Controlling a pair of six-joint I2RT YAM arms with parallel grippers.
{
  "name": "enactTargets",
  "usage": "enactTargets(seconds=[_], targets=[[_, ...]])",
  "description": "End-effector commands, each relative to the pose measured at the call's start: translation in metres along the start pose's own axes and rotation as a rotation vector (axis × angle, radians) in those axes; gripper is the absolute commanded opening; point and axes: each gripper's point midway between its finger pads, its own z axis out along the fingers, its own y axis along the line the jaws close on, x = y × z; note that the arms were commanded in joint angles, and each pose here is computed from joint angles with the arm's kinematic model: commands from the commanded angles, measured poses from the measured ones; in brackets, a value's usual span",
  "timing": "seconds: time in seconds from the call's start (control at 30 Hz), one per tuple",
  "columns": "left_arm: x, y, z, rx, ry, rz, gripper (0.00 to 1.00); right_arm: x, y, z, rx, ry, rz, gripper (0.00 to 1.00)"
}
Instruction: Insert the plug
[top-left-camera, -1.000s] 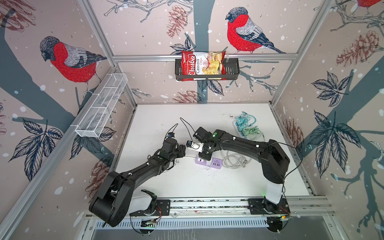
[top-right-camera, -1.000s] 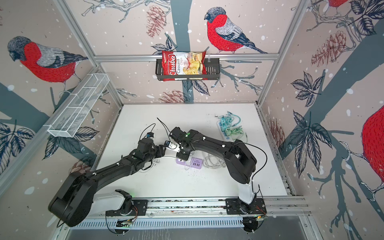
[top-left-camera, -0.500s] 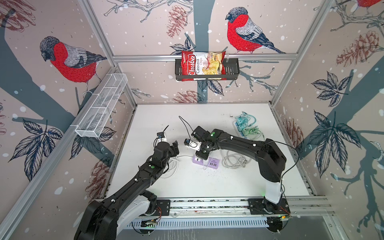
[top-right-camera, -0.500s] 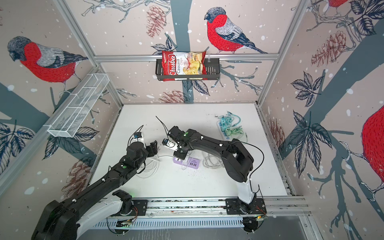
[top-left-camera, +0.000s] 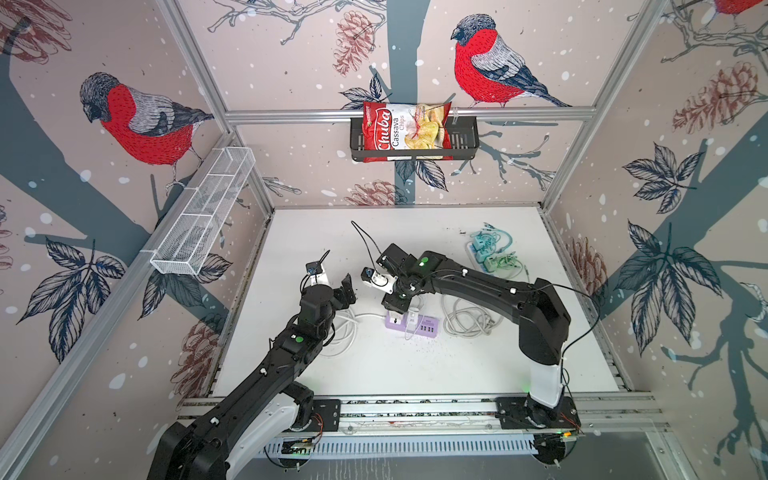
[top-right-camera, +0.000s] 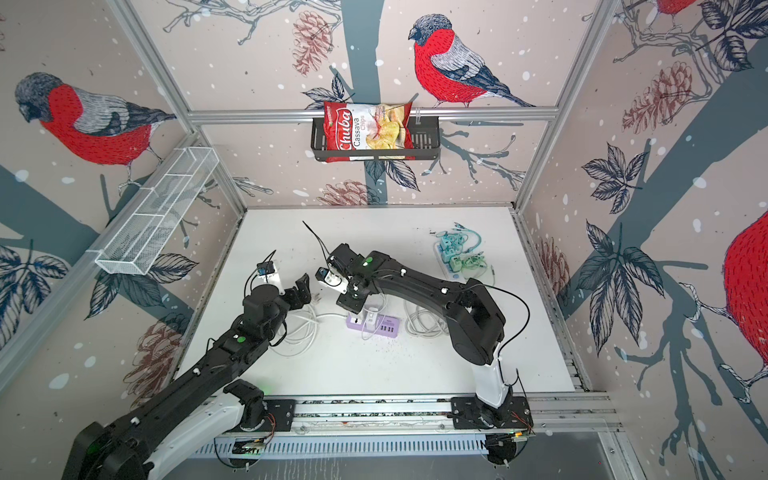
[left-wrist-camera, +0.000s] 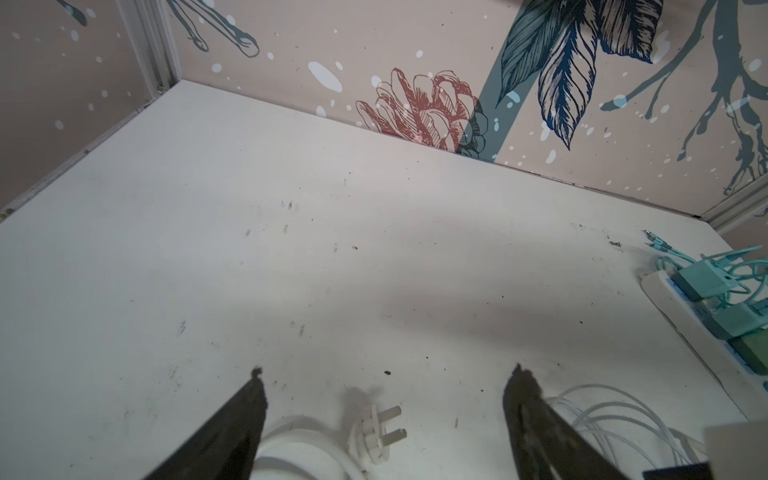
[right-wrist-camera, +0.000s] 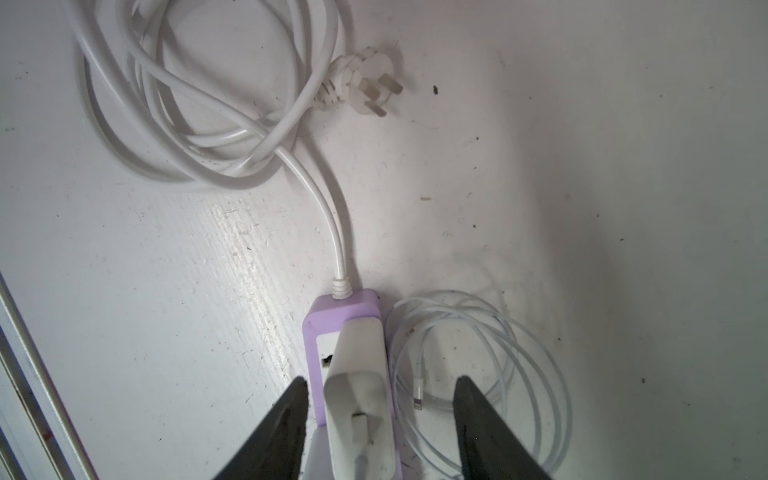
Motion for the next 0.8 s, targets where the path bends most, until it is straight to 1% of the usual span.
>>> enactTargets(seconds=[0.0,0.1,0.17,0.27,0.33,0.37,0.4,0.43,0.47,0.5,0.53,0.6,0.63,0.7,0.77], targets=[[-0.011,0.013,-0.004,-0.076,-0.042,0.030,0.90,-0.005,-0.020,-0.022,0.095,-0.051,0.046,0.59],[-0.027,0.023,-0.010,-0.139,-0.111,0.033,0.93,-0.013,-0.042,-0.051,0.195,-0.163,0.100,0.59],[-0.039,0.029,-0.015,-0.172,-0.163,0.030,0.95,-0.016,-0.068,-0.077,0.303,-0.259,0.179,0.60],[-0.051,0.037,-0.020,-0.226,-0.235,0.033,0.97,-0.003,-0.113,-0.116,0.451,-0.395,0.351,0.62],[-0.057,0.043,-0.022,-0.266,-0.269,0.037,0.97,0.016,-0.140,-0.142,0.548,-0.496,0.482,0.64],[-0.058,0.046,-0.021,-0.284,-0.276,0.045,0.97,0.028,-0.152,-0.153,0.592,-0.540,0.547,0.66],[-0.059,0.049,-0.021,-0.308,-0.283,0.055,0.97,0.044,-0.164,-0.165,0.635,-0.595,0.622,0.76],[-0.059,0.053,-0.021,-0.338,-0.290,0.064,0.97,0.059,-0.175,-0.180,0.680,-0.658,0.692,0.79],[-0.059,0.057,-0.021,-0.364,-0.298,0.068,0.97,0.075,-0.183,-0.193,0.724,-0.714,0.758,0.80],[-0.058,0.061,-0.020,-0.391,-0.303,0.076,0.97,0.097,-0.190,-0.204,0.764,-0.769,0.826,0.87],[-0.056,0.064,-0.019,-0.412,-0.312,0.083,0.97,0.117,-0.195,-0.214,0.808,-0.819,0.885,1.00],[-0.050,0.071,-0.017,-0.449,-0.330,0.083,0.97,0.159,-0.200,-0.229,0.917,-0.887,1.000,0.99],[-0.046,0.076,-0.017,-0.474,-0.339,0.091,0.97,0.176,-0.199,-0.232,0.958,-0.909,1.032,0.99],[-0.040,0.084,-0.017,-0.511,-0.344,0.096,0.97,0.210,-0.196,-0.238,1.050,-0.918,1.119,1.00],[-0.038,0.087,-0.019,-0.531,-0.351,0.106,0.97,0.231,-0.192,-0.240,1.098,-0.909,1.151,0.99]])
